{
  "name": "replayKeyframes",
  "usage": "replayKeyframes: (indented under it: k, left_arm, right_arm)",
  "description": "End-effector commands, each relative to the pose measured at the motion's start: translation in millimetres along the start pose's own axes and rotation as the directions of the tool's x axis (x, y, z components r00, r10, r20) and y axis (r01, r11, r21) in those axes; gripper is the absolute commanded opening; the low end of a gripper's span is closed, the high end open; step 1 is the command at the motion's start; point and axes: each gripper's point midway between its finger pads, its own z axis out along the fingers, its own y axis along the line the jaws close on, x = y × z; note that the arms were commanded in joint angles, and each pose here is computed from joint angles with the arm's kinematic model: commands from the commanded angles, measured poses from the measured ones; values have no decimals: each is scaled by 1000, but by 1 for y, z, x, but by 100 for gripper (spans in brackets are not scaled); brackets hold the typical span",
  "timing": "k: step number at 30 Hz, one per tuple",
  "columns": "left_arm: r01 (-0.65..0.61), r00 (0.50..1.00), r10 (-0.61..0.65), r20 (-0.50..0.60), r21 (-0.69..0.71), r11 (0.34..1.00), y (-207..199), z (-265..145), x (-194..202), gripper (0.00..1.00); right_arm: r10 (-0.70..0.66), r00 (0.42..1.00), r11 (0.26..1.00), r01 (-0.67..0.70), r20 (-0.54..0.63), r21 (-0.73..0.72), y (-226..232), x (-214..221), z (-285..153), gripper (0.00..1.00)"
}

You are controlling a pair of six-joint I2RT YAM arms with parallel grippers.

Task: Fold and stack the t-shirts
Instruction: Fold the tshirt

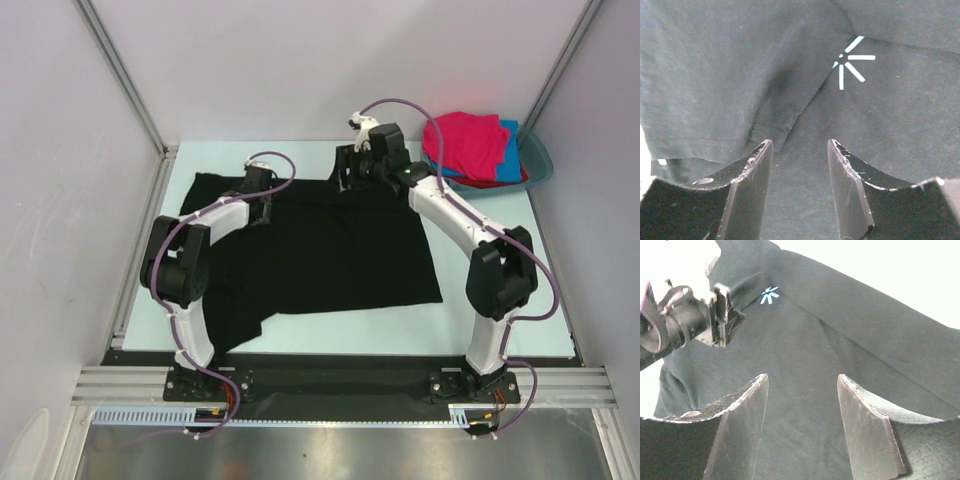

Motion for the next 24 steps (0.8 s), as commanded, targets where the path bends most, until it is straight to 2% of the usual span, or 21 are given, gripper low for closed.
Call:
replayKeyframes:
  k: [1, 10, 24]
  left_arm:
    - [-100, 991, 110, 75, -127, 987, 20, -6, -23, 55]
    - [-226, 971, 237, 25, -212, 951, 31, 10, -17, 58]
    - [-332, 939, 342, 35, -163, 929, 3, 16, -4, 59]
  right_arm:
    - [-14, 1000, 1000, 14, 19, 4, -9, -4, -13, 64]
    - [16, 1000, 1000, -16, 15, -24, -13, 1, -16, 64]
    - [37, 999, 998, -37, -3, -46, -14, 4, -8, 64]
